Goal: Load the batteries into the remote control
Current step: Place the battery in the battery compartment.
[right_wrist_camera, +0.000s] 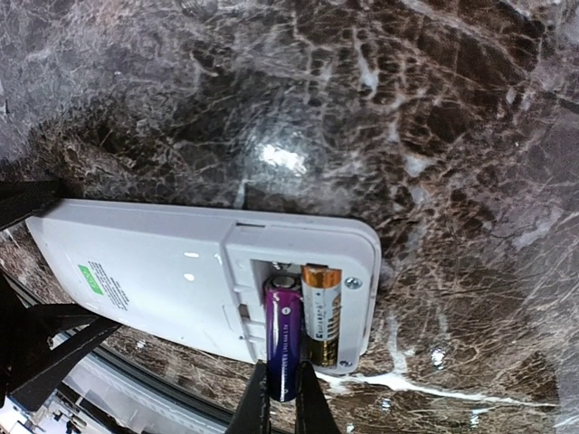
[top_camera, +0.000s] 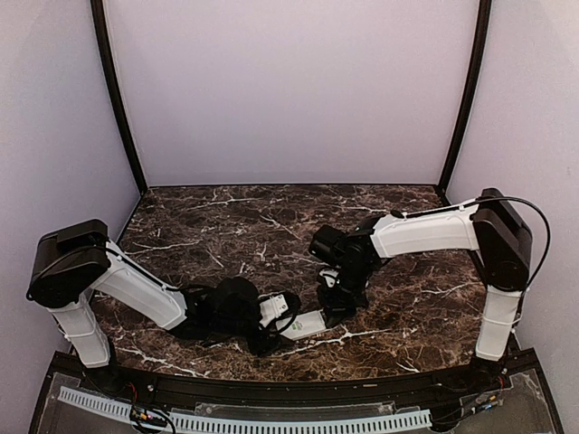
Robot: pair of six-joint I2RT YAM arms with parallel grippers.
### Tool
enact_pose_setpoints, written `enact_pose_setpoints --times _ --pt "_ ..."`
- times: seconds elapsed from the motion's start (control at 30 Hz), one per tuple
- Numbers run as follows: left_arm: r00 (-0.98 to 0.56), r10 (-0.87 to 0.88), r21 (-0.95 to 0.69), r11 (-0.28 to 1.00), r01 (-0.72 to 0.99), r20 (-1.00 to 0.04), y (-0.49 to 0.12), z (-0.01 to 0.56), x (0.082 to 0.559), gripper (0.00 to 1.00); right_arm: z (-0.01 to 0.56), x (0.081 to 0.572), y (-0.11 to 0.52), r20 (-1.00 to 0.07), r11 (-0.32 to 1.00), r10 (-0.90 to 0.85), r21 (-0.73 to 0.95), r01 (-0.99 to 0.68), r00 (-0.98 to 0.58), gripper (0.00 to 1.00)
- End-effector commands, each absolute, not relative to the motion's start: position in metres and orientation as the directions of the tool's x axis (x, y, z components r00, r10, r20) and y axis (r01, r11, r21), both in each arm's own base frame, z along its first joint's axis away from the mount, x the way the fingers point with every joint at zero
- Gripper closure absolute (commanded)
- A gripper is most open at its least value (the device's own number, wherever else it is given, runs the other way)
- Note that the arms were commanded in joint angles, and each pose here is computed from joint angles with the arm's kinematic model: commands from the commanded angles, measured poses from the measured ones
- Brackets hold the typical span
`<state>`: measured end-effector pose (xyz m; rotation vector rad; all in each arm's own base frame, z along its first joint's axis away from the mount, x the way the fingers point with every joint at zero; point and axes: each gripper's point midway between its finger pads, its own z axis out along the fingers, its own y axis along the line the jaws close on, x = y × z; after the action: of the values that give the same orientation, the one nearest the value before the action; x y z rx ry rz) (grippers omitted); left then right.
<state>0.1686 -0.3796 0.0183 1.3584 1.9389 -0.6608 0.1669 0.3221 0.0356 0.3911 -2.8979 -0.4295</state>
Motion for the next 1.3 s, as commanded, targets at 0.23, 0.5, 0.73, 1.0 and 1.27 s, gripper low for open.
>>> enact_pose_setpoints --times 0.23,0.5,0.73,1.0,1.27 --pt "-0.258 0.665 -0.066 0.299 0.952 -0.701 -0.367 -0.004 0.151 0.3 0.044 0.18 0.329 0.107 0.919 -0.305 0.292 -0.263 -0.946 0.77" --pt "-0.256 0.662 -0.066 0.298 0.952 -0.704 -0.368 -0.002 0.151 0.3 0.068 0.179 0.329 0.071 0.887 -0.373 0.321 -0.333 -0.925 0.67" --pt "-0.26 0.607 -0.076 0.311 0.947 -0.751 -0.369 0.006 0.152 0.34 0.136 0.205 0.343 -0.407 0.591 -0.637 0.286 -0.754 -0.654 0.82" --pt "-0.262 0.597 -0.077 0.317 0.945 -0.758 -0.368 0.006 0.152 0.4 0.095 0.165 0.333 -0.603 0.055 -0.796 0.03 -0.998 -0.062 0.77" --pt "-0.262 0.603 -0.062 0.332 0.941 -0.754 -0.366 0.004 0.156 0.41 0.06 0.158 0.333 -0.533 -0.25 -0.794 -0.152 -0.956 0.292 0.76"
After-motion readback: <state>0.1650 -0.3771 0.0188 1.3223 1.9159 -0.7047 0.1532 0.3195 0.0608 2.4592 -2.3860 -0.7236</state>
